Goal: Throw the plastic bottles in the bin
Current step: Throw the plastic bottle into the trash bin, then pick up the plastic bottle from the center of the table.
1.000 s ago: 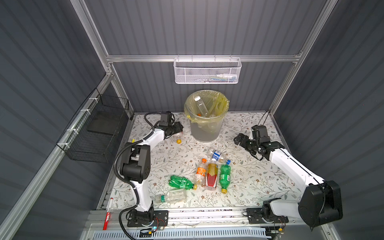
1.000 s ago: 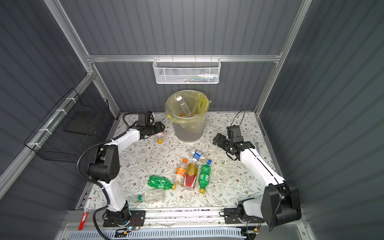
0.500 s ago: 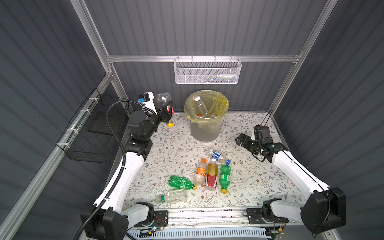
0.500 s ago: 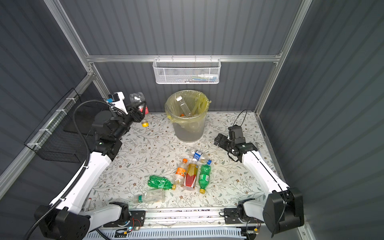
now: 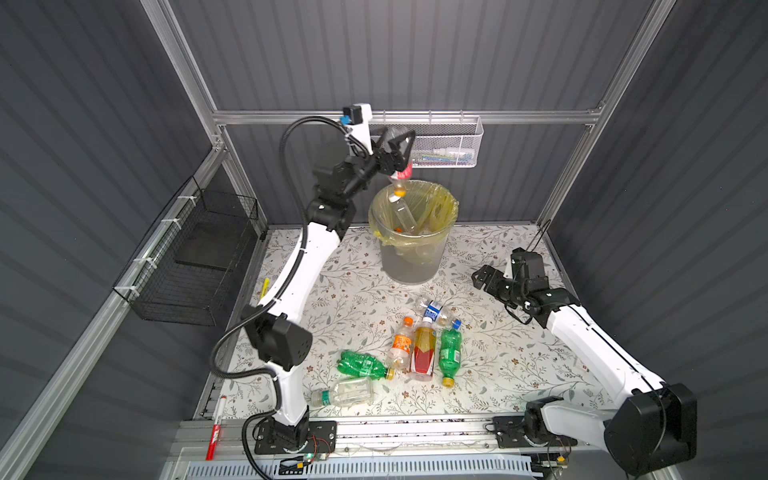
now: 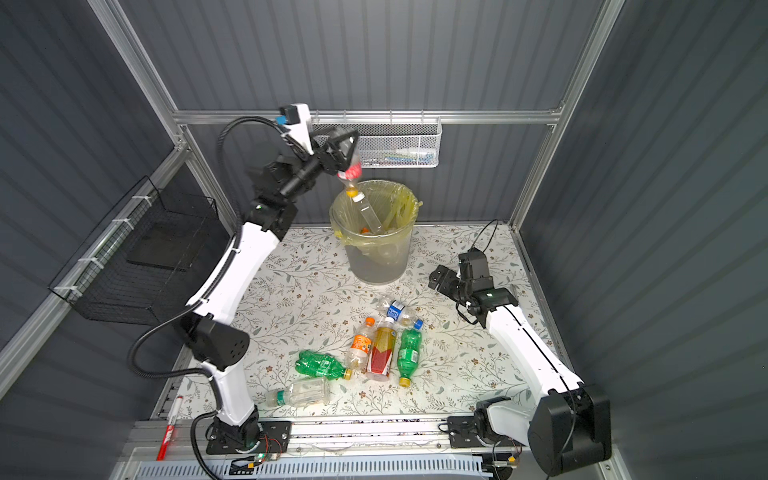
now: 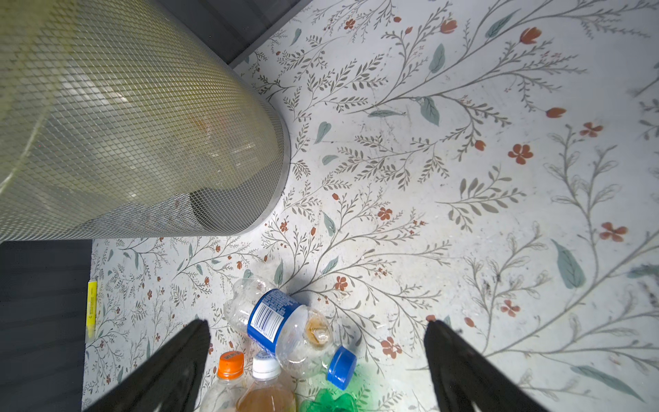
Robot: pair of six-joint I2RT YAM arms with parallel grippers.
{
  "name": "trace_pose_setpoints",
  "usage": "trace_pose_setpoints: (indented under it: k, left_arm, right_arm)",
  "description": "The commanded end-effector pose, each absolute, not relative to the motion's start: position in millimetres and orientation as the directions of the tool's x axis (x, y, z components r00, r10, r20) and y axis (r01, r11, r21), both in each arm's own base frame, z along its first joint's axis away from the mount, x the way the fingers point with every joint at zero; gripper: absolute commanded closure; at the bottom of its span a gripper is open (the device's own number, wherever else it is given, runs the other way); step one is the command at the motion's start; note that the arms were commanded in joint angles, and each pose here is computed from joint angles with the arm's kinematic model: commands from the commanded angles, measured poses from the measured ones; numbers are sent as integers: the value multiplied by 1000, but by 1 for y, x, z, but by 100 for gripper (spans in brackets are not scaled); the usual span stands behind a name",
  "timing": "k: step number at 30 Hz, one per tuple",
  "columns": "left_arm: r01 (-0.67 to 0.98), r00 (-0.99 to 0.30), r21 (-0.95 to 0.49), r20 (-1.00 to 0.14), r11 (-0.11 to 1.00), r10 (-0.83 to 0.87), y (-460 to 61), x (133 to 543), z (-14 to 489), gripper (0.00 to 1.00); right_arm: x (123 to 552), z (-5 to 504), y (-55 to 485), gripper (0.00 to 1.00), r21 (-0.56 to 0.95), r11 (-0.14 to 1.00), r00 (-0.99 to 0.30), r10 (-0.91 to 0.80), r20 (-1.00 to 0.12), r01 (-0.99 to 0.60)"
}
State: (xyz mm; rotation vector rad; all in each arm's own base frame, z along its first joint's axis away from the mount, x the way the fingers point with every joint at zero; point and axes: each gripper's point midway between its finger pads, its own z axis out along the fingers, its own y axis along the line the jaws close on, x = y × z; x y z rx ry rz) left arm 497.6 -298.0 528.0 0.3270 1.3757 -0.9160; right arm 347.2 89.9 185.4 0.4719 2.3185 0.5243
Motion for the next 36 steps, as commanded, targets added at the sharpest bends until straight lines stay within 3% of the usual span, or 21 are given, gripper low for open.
trace_pose_setpoints:
  k: [1, 10, 14, 22, 30, 36]
  left_arm:
    - [625, -159, -350, -932, 698, -325, -281, 500, 507, 0]
    - [505, -69, -244, -967, 828, -243, -229, 458, 523, 0]
    - [401, -147, -262, -964, 878, -220, -189, 450, 479, 0]
    - [37, -422, -345, -856, 938, -298, -71, 431, 321, 0]
    - [-71, -537, -351, -775, 934, -333, -52, 407, 246, 0]
    - [-72, -547, -387, -755, 919, -361, -56, 406, 235, 0]
  right_arm:
    - [338, 192, 84, 3, 474, 861, -680, 460, -572, 184]
    - [331, 179, 86, 3, 454, 871, -716, 438, -544, 188]
    - [320, 165, 90, 1, 395, 900, -787, 374, -490, 182]
    - [265, 130, 119, 2, 315, 939, -898, 251, -362, 135]
    - [213, 94, 155, 2, 259, 960, -953, 171, -251, 104]
    - [213, 73, 177, 7, 266, 959, -959, 165, -229, 101]
